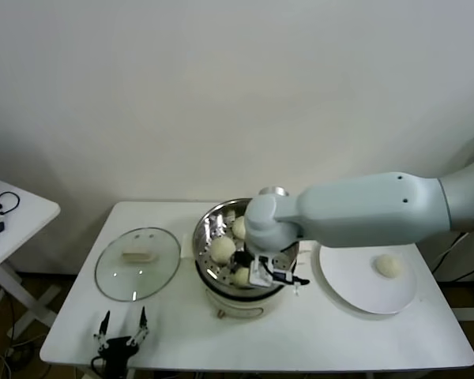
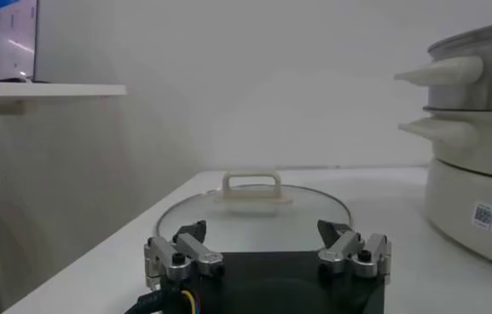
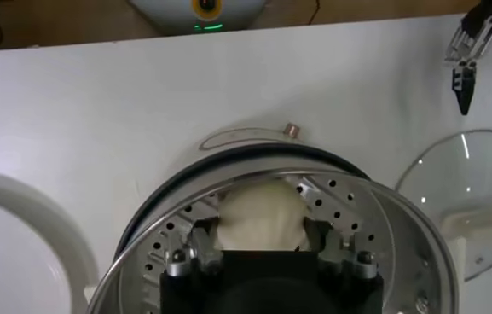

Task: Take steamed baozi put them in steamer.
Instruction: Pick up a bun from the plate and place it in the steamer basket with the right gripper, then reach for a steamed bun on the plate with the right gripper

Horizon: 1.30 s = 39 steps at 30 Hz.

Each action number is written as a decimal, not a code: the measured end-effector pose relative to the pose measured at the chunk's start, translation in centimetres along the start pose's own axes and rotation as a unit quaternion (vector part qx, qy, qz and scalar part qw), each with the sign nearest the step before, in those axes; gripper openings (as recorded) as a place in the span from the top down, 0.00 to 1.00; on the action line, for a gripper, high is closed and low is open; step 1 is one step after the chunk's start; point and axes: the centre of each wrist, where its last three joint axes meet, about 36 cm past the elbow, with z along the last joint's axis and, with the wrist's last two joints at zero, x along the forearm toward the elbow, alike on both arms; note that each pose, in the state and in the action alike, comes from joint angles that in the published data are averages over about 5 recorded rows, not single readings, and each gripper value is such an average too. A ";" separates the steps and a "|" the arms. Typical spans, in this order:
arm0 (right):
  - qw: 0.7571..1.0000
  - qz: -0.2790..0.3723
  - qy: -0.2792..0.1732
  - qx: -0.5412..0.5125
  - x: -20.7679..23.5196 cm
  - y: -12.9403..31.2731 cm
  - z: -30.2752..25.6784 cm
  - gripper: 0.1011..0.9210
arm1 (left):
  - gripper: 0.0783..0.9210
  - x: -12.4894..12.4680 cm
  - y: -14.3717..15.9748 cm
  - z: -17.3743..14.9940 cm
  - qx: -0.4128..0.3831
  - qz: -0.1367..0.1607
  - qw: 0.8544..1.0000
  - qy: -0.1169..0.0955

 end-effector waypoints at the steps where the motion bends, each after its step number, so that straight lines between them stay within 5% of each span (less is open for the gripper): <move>1: 1.000 -0.001 0.000 -0.001 0.1 0.0 0.1 0.21 | 0.12 0.0 0.0 0.0 0.000 0.000 1.000 0.000; 5: 1.000 -0.007 -0.001 -0.010 0.7 0.5 0.9 0.13 | 0.12 -0.1 -0.1 -0.1 0.000 0.003 1.000 -0.002; 20: 0.983 -0.058 0.017 -0.172 6.8 7.8 10.1 0.12 | 0.12 -0.6 -0.1 -0.4 0.000 0.006 1.000 -0.006; 30: 0.905 -0.061 0.032 -0.419 4.2 21.9 15.7 0.12 | 0.12 -0.5 -0.1 -0.3 0.001 0.004 1.000 -0.005; 39: 0.847 -0.077 0.048 -0.524 -1.7 31.9 17.5 0.12 | 0.12 0.4 0.2 0.1 -0.008 -0.002 1.000 0.007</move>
